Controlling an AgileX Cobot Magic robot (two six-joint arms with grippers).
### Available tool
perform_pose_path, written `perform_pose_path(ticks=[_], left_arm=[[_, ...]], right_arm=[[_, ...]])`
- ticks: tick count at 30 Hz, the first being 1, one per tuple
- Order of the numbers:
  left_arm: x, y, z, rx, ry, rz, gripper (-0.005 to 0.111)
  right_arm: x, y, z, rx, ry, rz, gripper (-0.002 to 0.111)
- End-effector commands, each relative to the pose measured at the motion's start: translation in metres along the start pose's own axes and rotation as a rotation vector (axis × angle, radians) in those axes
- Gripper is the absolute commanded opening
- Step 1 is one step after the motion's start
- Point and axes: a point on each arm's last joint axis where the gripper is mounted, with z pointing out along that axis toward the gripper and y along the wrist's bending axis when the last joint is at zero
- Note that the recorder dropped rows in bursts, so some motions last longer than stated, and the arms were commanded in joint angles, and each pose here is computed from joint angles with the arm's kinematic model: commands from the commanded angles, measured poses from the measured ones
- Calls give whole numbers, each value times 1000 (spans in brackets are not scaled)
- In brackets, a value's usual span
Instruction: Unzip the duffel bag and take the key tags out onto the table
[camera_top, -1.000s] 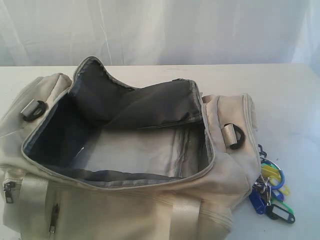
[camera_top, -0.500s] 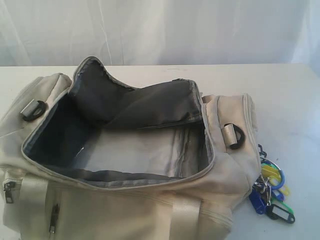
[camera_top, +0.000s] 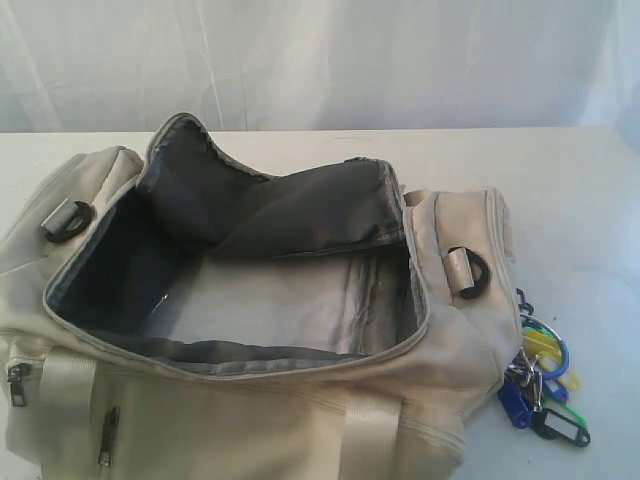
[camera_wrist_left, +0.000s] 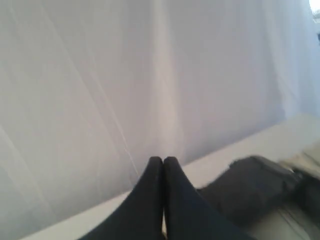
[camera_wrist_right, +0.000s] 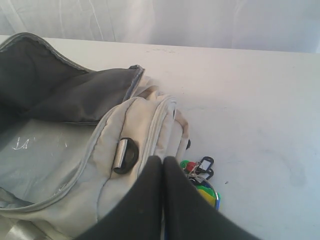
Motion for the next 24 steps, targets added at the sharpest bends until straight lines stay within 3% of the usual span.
perform_pose_path(ticks=[1, 5, 15, 19, 24], left_arm=[[21, 11, 8, -128, -176, -132, 0], [36, 15, 17, -147, -180, -237, 0], [54, 17, 25, -169, -101, -203, 0], [87, 21, 29, -239, 79, -99, 0], [141, 23, 36, -304, 244, -182, 0]], right_arm=[[-2, 0, -3, 3, -22, -11, 0], [-2, 0, -3, 3, -22, -11, 0], [-2, 0, -3, 3, -22, -11, 0], [-2, 0, -3, 3, -22, -11, 0], [-2, 0, -3, 3, -20, -11, 0]])
